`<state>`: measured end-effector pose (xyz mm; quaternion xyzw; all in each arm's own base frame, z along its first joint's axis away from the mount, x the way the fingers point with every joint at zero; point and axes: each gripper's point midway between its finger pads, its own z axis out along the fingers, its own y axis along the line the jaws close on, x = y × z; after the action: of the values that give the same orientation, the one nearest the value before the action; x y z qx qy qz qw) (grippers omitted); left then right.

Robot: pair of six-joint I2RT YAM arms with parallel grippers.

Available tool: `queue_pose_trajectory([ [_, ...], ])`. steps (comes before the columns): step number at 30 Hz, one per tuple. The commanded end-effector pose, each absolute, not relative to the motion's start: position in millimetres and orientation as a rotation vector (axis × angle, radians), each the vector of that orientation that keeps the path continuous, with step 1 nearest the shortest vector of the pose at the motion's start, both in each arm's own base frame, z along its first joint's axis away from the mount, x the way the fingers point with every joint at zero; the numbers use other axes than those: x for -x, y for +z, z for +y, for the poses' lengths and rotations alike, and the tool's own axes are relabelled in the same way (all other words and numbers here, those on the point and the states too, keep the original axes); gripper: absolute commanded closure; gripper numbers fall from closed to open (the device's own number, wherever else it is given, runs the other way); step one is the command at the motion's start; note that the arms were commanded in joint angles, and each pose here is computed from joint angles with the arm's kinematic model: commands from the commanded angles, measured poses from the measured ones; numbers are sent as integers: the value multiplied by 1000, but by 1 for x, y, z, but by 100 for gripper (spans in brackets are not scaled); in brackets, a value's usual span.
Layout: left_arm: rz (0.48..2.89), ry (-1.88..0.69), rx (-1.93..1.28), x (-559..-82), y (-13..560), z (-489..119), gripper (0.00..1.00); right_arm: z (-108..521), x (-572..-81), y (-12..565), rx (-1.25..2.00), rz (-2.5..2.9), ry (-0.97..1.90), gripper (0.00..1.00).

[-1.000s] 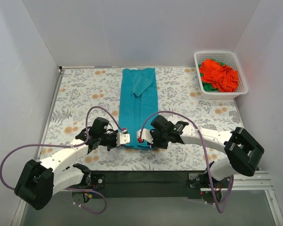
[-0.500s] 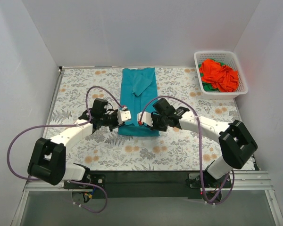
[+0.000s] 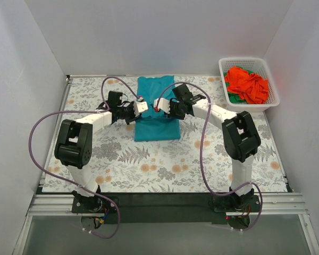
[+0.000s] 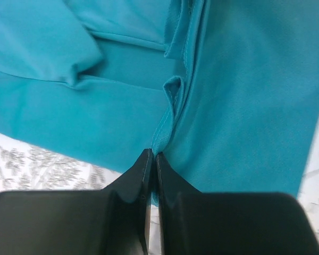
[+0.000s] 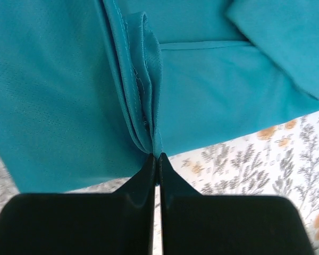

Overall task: Fold and stack the t-shirts
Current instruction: Fold the tshirt

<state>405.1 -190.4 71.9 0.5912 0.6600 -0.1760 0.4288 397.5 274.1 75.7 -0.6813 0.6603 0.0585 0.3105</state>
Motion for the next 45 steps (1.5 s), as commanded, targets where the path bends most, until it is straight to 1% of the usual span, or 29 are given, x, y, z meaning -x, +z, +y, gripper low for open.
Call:
queue_pose_trajectory([
  [1, 1522, -374, -1464, -449, 100, -195, 100, 283, -435, 86, 1774, 1680, 134, 99],
  [3, 1532, -376, -1454, -462, 90, -196, 100, 286, -452, 94, 1745, 1665, 117, 99],
  [4, 1535, -366, -1446, -468, 89, -196, 100, 283, -458, 87, 1744, 1681, 114, 99],
  [5, 1510, -342, -1436, -479, 96, -198, 100, 283, -463, 89, 1734, 1681, 106, 99],
  [10, 1526, -333, -1411, -499, 82, -200, 100, 281, -487, 87, 1700, 1689, 66, 99],
  [13, 1533, -284, -1369, -511, 80, -197, 100, 279, -499, 87, 1660, 1708, 30, 99],
  [14, 1519, -240, -1345, -519, 85, -194, 99, 278, -501, 85, 1648, 1722, 23, 94],
  [15, 1533, -228, -1329, -518, 80, -192, 87, 278, -504, 86, 1613, 1741, 22, 78],
  [17, 1506, -188, -1278, -525, 94, -189, 67, 275, -508, 90, 1575, 1758, 18, 61],
  [18, 1506, -152, -1252, -528, 99, -185, 55, 275, -510, 95, 1544, 1761, 14, 49],
  [19, 1510, -139, -1234, -526, 99, -182, 51, 272, -514, 104, 1514, 1762, -11, 29],
  [20, 1490, -123, -1195, -528, 114, -181, 48, 269, -515, 108, 1493, 1765, -17, 27],
  [22, 1514, -116, -1139, -527, 122, -176, 46, 266, -518, 130, 1432, 1750, -15, 26],
  [23, 1518, -133, -1102, -524, 137, -175, 46, 264, -519, 138, 1417, 1747, -18, 26],
  [25, 1548, -161, -1067, -512, 141, -170, 46, 262, -513, 158, 1383, 1736, -4, 27],
  [26, 1560, -180, -1065, -504, 142, -169, 48, 260, -505, 154, 1397, 1750, 11, 28],
  [27, 1537, -192, -1069, -494, 160, -169, 48, 259, -499, 157, 1402, 1750, 29, 29],
  [29, 1581, -288, -1114, -462, 143, -173, 51, 260, -475, 162, 1440, 1746, 102, 37],
  [30, 1579, -318, -1128, -450, 145, -175, 52, 256, -463, 152, 1457, 1779, 135, 42],
  [31, 1546, -377, -1174, -433, 150, -182, 54, 259, -452, 154, 1469, 1773, 182, 49],
  [33, 1616, -469, -1222, -402, 125, -182, 54, 254, -429, 133, 1516, 1828, 242, 53],
  [34, 1613, -488, -1254, -392, 121, -182, 54, 257, -420, 131, 1532, 1820, 280, 54],
  [35, 1598, -507, -1280, -385, 116, -185, 54, 256, -412, 126, 1550, 1826, 298, 55],
  [36, 1628, -519, -1314, -370, 99, -183, 55, 259, -397, 115, 1591, 1832, 327, 55],
  [39, 1652, -529, -1356, -356, 78, -184, 55, 260, -378, 100, 1664, 1820, 344, 55],
  [40, 1655, -528, -1368, -354, 74, -184, 55, 261, -365, 89, 1701, 1826, 362, 55],
  [45, 1676, -490, -1418, -352, 51, -182, 53, 261, -351, 62, 1795, 1827, 321, 57],
])
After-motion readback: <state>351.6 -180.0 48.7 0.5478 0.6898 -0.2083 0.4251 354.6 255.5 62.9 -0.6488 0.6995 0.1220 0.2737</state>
